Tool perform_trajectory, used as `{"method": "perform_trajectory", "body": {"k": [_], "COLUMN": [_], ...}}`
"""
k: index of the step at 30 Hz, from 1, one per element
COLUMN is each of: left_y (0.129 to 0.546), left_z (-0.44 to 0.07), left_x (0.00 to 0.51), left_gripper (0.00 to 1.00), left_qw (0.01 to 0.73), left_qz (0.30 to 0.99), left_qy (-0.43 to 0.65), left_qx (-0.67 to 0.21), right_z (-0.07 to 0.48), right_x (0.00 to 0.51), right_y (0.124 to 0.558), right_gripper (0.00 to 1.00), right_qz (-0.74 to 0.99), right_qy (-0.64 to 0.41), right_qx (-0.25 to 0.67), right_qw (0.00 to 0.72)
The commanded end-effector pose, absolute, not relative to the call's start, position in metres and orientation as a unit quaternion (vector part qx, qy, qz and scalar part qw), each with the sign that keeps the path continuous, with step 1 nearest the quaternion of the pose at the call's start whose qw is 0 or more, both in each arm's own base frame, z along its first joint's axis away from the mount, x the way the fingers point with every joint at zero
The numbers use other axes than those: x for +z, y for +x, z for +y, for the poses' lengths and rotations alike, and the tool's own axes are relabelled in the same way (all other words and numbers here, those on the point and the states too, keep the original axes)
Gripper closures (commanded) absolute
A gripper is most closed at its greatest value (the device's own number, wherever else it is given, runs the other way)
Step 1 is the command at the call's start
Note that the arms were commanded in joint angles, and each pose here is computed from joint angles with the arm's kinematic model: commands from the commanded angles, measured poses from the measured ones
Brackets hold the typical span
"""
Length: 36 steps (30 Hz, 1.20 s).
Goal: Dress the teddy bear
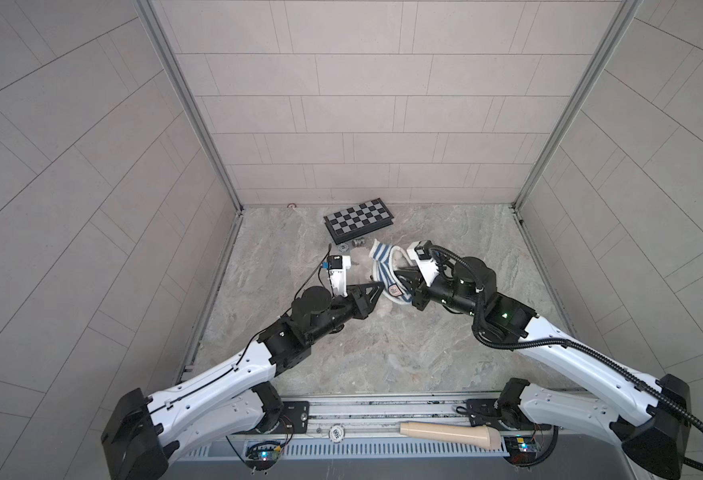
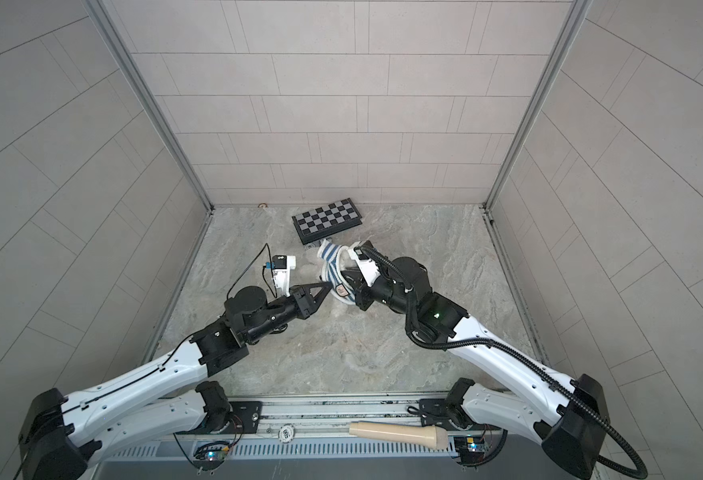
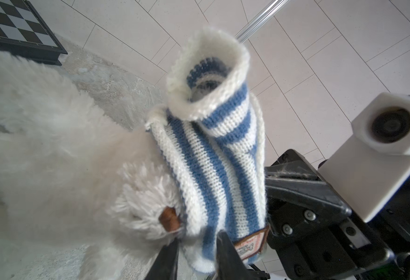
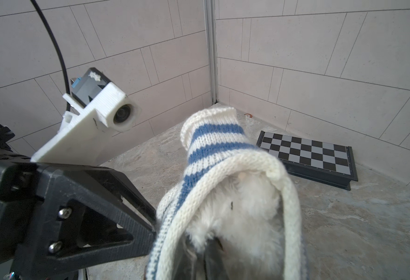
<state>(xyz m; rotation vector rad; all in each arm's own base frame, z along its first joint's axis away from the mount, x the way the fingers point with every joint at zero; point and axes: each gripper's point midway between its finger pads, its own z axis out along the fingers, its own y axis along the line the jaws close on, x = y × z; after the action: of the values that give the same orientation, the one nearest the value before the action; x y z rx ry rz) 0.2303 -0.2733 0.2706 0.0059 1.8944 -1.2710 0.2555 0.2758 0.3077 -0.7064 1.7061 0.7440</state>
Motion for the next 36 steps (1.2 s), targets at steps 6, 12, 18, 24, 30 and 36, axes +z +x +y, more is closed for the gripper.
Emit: {"method": "perform_trajectory", "body": {"k": [6,12,18,24,30,36], "left_y": [0.236,0.236,0.243,0.253,0.262,0.267], "left_z": [-0.278,-0.269,-0.248,-0.232,-0.224,-0.229], "left_x": [0.267,0.268,0.258,0.239,0.213,0.193], "left_gripper": [0.76,0.94,1.0,1.0,1.0,1.0], "left_qw": [0.421,0.434,0.442,0.444,0.429,0.413], "left_qz": [0.749,0.749,0.771,0.783,0.804,0.819], "left_qy": [0.001,0.001,-0.003,-0.021,-0.037,-0.026], "left_qx": [-0.512,-0.501,-0.458,-0.435,-0.411,-0.397], "right_z": [0.278,0.273,0.266,0.26,0.263,0.28], "right_x": [0.329,0.321,0.31,0.309,0.316,0.313], "right_y": [0.251,0.25,0.247,0.242,0.233,0.217], "right_gripper": [1.0,1.0,1.0,1.0,1.0,1.0], "right_qz": [0.691,0.7,0.71,0.708,0.687,0.671], "right_qy": [-0.291,-0.294,-0.297,-0.297,-0.315,-0.372], "right_qx": [0.327,0.311,0.297,0.294,0.312,0.34], "right_qw": [0.575,0.572,0.564,0.569,0.576,0.544]}}
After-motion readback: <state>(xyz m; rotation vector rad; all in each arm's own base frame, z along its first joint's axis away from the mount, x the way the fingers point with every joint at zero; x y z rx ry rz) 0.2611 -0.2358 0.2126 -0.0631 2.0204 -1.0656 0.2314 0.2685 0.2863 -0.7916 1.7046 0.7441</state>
